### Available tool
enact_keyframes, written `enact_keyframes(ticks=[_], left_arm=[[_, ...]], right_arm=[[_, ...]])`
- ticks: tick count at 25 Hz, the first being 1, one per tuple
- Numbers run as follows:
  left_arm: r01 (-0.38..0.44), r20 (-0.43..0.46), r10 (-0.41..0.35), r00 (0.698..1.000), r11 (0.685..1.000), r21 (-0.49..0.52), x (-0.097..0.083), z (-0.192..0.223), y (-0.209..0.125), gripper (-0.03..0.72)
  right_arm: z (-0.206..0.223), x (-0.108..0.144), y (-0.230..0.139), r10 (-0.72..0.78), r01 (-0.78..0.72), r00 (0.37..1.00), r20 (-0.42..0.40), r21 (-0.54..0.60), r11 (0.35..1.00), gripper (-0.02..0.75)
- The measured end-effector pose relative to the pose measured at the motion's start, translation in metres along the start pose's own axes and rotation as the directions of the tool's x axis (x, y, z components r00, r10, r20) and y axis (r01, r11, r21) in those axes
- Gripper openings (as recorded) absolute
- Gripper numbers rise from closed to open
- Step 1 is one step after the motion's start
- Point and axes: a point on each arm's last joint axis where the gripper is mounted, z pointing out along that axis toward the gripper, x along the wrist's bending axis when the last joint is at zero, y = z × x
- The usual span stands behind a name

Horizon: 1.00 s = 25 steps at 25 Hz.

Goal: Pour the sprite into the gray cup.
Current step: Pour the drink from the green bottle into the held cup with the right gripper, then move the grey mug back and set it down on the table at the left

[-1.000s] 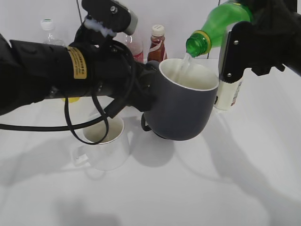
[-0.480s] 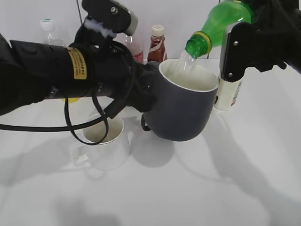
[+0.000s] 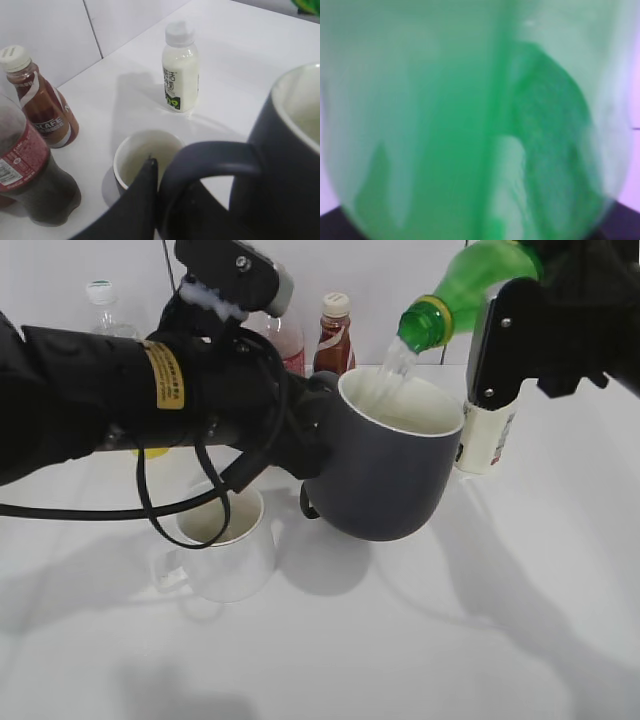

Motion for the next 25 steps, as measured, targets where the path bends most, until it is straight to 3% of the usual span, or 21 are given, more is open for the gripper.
enact_keyframes(ticks=[7, 11, 16, 20, 23, 25], left_arm=[[0.007, -0.014, -0.007, 1.000, 1.000, -0.013, 0.006, 0.000, 0.001, 0.062], [0.019, -0.040, -0.021, 0.999, 0.999, -0.030, 0.016, -0.003, 0.002, 0.062], [0.029, -0.066, -0.037, 0.997, 0.993, -0.113, 0.028, -0.010, 0.012, 0.062], [0.047, -0.126, -0.071, 0.989, 0.981, -0.187, 0.052, -0.024, 0.012, 0.062], [0.079, -0.199, -0.122, 0.972, 0.974, -0.214, 0.077, -0.038, -0.010, 0.062], [0.126, -0.271, -0.182, 0.945, 0.970, -0.210, 0.098, -0.050, -0.040, 0.062]], right_arm=[[-0.002, 0.015, 0.004, 0.283, -0.287, 0.943, -0.174, 0.004, 0.958, 0.428], [-0.004, 0.017, 0.006, 0.476, -0.480, 0.850, -0.226, 0.044, 0.876, 0.428], [-0.010, 0.012, 0.006, 0.748, -0.744, 0.623, -0.229, 0.122, 0.657, 0.428], [-0.009, 0.014, -0.011, 0.897, -0.869, 0.408, -0.171, 0.230, 0.439, 0.428], [-0.007, 0.018, -0.034, 0.957, -0.907, 0.275, -0.091, 0.306, 0.289, 0.428], [-0.006, 0.019, -0.048, 0.984, -0.928, 0.178, -0.025, 0.327, 0.176, 0.428]])
